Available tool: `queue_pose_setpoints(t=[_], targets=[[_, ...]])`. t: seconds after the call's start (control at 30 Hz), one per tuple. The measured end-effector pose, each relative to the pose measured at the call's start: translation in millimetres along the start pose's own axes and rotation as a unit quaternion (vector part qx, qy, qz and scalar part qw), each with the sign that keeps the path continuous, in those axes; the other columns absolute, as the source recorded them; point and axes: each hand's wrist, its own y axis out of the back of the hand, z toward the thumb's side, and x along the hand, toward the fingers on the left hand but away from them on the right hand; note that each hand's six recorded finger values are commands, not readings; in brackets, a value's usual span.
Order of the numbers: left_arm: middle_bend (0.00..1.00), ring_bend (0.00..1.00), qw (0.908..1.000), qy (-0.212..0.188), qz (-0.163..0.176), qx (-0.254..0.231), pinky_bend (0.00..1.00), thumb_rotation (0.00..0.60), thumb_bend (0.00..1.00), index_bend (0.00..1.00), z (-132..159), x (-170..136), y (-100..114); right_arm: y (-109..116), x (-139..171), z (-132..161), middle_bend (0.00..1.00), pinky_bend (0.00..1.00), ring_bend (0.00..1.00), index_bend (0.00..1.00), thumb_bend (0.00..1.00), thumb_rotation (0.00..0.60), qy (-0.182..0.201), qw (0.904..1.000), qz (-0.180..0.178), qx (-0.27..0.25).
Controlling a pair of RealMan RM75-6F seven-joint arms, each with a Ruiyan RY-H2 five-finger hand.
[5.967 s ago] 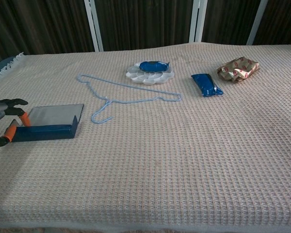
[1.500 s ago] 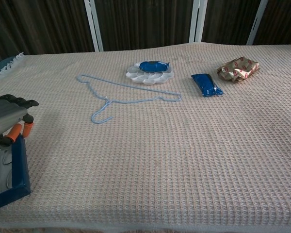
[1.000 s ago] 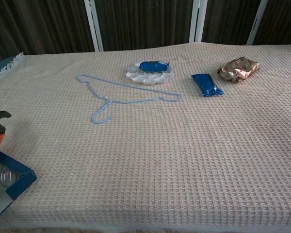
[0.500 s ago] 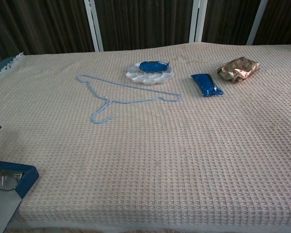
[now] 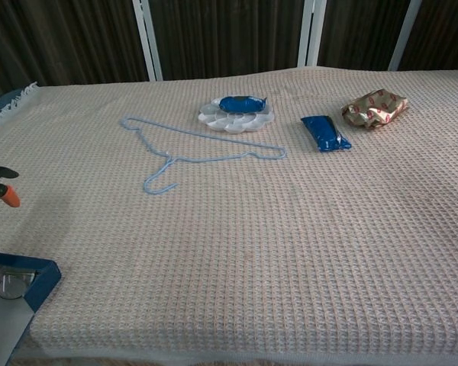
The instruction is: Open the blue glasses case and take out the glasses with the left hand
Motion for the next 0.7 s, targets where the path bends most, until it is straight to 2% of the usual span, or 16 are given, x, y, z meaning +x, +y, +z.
queue_pose_setpoints(t=[0.17, 0.57, 0.7], targets=[[0.0, 0.0, 0.9984, -0.043, 0.036, -0.007, 0.0, 0.6, 0.44, 0.19, 10, -15, -1, -1, 1, 1, 0.0, 0.0, 0.0, 0.0, 0.13, 0.6, 0.002, 1.0, 0.001, 0.0], [0.0, 0.0, 0.9978, -0.057, 0.027, -0.02, 0.0, 0.6, 0.42, 0.22, 18, -13, -30, 1, 1, -1, 0.0, 0.0, 0.0, 0.0, 0.13, 0.6, 0.0, 1.0, -0.001, -0.002], [0.0, 0.0, 0.9978, -0.057, 0.027, -0.019, 0.0, 0.6, 0.42, 0.27, 19, -12, -32, 1, 2, -1, 0.0, 0.0, 0.0, 0.0, 0.13, 0.6, 0.0, 1.0, -0.001, -0.001]])
